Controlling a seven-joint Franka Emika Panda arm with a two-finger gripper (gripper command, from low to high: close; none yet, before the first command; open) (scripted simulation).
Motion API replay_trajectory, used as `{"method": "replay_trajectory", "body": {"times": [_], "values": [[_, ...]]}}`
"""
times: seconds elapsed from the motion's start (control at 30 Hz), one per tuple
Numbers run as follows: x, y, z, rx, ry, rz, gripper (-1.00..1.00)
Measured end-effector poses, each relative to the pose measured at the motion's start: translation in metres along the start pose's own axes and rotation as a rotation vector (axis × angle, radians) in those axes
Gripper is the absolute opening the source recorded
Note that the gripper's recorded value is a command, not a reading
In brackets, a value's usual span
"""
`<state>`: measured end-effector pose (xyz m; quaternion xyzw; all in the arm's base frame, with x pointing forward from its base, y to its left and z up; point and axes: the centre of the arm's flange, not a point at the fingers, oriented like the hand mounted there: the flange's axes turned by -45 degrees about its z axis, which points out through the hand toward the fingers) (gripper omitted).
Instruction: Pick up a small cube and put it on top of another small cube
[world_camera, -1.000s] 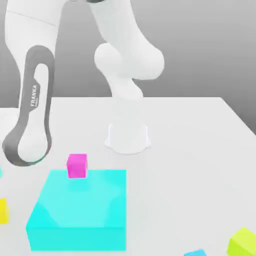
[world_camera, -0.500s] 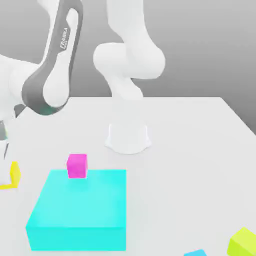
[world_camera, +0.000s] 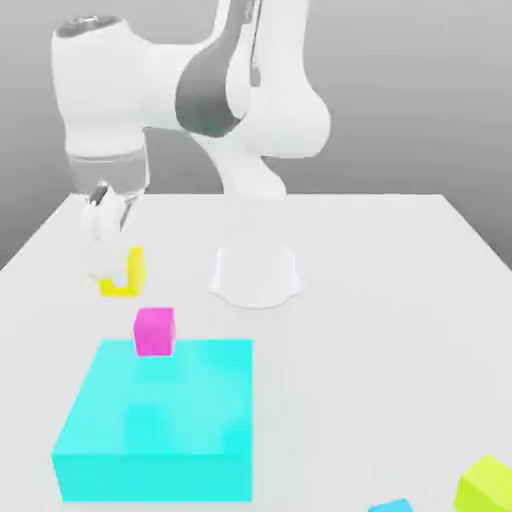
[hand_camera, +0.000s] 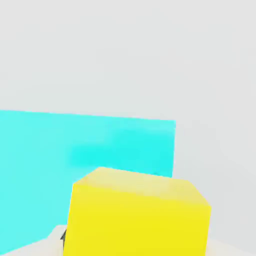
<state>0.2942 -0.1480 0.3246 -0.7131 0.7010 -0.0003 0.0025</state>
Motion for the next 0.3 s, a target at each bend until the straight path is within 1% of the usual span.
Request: {"method": "replay_trajectory", "body": {"times": [0.2,0.23,0.3], "values": [[-0.005,0.004,0.054,-0.002,0.003,0.014,-1.0],[-0.005,0.005,0.061,-0.002,0.004,0.014,1.0],[-0.005,0.005,0.061,-0.002,0.004,0.014,1.0]]}}
